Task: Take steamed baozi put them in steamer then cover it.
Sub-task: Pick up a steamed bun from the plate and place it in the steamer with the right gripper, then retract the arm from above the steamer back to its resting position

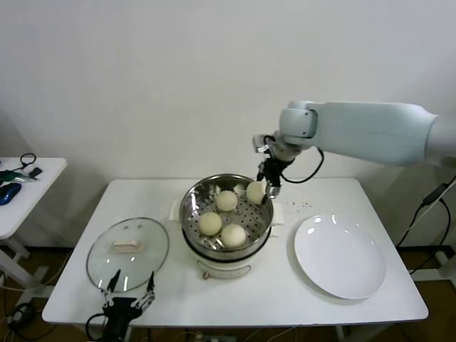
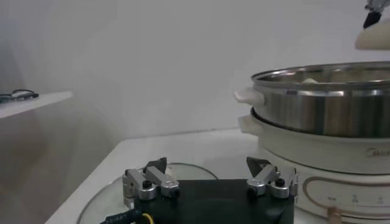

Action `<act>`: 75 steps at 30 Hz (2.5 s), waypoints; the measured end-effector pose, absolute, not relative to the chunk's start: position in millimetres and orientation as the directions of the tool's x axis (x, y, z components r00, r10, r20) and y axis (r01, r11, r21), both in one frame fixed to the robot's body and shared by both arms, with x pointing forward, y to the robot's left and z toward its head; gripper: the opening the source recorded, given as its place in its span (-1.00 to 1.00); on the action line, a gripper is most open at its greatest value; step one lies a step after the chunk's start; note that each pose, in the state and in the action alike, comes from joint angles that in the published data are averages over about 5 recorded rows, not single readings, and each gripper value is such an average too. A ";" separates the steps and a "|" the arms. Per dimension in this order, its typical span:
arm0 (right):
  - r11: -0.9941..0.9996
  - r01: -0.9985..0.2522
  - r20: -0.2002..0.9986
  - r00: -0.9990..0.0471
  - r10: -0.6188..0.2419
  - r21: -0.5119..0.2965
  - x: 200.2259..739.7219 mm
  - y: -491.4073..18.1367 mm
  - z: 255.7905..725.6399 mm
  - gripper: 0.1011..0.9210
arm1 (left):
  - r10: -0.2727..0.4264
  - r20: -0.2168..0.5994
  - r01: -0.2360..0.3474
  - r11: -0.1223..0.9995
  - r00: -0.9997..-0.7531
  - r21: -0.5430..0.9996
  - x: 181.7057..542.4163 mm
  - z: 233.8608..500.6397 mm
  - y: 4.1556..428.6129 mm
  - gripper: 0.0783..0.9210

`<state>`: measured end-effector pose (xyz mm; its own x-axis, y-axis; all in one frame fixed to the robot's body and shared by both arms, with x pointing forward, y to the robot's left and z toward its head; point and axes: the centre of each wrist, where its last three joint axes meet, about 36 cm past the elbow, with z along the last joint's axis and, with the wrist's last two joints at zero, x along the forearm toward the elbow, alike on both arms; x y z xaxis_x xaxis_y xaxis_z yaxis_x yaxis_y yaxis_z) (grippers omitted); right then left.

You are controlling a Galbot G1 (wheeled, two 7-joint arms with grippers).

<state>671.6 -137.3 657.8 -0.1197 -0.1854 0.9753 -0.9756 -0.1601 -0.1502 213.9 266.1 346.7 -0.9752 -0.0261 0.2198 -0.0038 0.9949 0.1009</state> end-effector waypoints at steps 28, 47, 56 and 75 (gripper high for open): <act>-0.164 -0.979 0.984 -0.093 -0.149 -0.118 673.0 -111.5 585.6 0.73 | -0.026 0.229 -0.003 0.995 -0.973 0.101 219.8 339.2 270.5 0.77; -0.124 -0.972 0.946 -0.156 -0.286 -0.198 671.6 -149.7 634.7 0.76 | -0.029 0.228 -0.004 0.994 -0.973 0.113 218.2 341.9 273.0 0.77; -0.056 -0.943 0.843 -0.266 -0.468 -0.329 658.5 -203.7 644.4 0.76 | -0.039 0.221 -0.009 0.991 -0.975 0.134 219.9 344.9 274.8 0.77; 0.504 -0.729 0.279 -0.659 -0.698 -0.462 575.3 -305.1 532.0 0.76 | -0.101 0.171 -0.056 0.966 -0.980 0.253 232.6 365.4 278.4 0.77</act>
